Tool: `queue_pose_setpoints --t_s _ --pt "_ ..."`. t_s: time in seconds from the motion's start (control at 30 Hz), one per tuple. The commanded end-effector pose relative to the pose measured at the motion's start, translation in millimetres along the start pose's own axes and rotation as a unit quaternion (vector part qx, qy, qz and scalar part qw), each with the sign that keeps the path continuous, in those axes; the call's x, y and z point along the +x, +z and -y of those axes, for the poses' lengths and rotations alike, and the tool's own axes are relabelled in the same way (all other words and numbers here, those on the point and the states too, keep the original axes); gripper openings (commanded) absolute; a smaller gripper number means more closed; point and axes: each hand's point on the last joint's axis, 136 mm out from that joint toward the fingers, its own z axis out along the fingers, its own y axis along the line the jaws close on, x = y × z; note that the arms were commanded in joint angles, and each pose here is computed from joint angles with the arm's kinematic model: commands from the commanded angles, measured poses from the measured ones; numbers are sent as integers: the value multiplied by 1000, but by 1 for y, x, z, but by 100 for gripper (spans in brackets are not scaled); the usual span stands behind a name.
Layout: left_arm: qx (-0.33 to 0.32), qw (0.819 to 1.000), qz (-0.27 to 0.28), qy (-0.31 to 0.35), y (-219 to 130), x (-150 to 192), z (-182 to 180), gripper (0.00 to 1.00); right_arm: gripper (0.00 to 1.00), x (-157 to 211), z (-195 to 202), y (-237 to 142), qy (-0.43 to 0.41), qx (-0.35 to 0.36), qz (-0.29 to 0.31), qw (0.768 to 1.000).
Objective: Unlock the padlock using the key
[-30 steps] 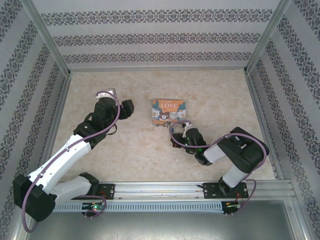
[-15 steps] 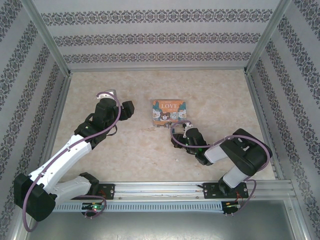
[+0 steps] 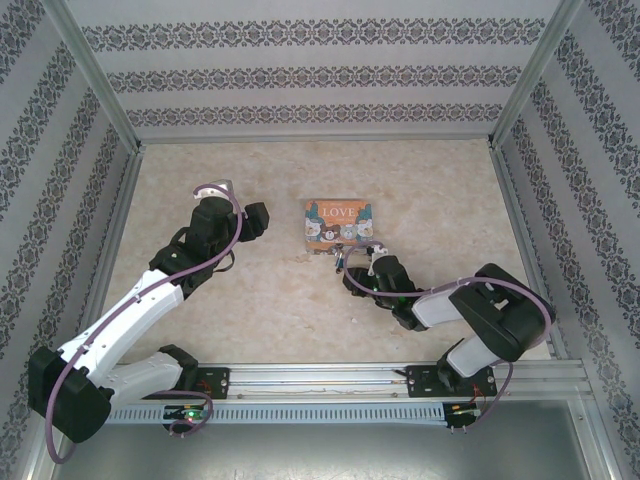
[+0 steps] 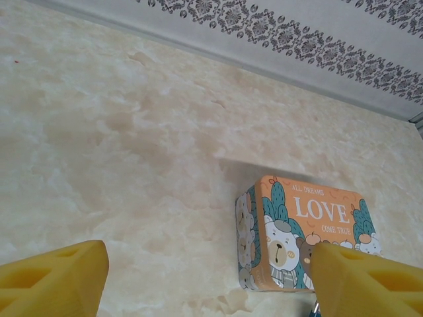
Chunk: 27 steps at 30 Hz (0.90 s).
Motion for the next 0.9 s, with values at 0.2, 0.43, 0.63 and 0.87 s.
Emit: queue_pose_setpoints --t_s 0.2,0.43,0.63,0.87 --pt "-6 1000 26 10 0 -10 -3 83 42 -17 11 -14 -21 38 28 999" --pt "7 999 41 23 0 -14 0 93 72 -37 14 -34 -52 70 52 995" --pt "32 998 33 51 4 -14 11 100 98 -57 19 -56 -65 92 85 990" --pt "67 995 4 71 22 -17 26 100 98 -87 18 -82 -59 100 132 984"
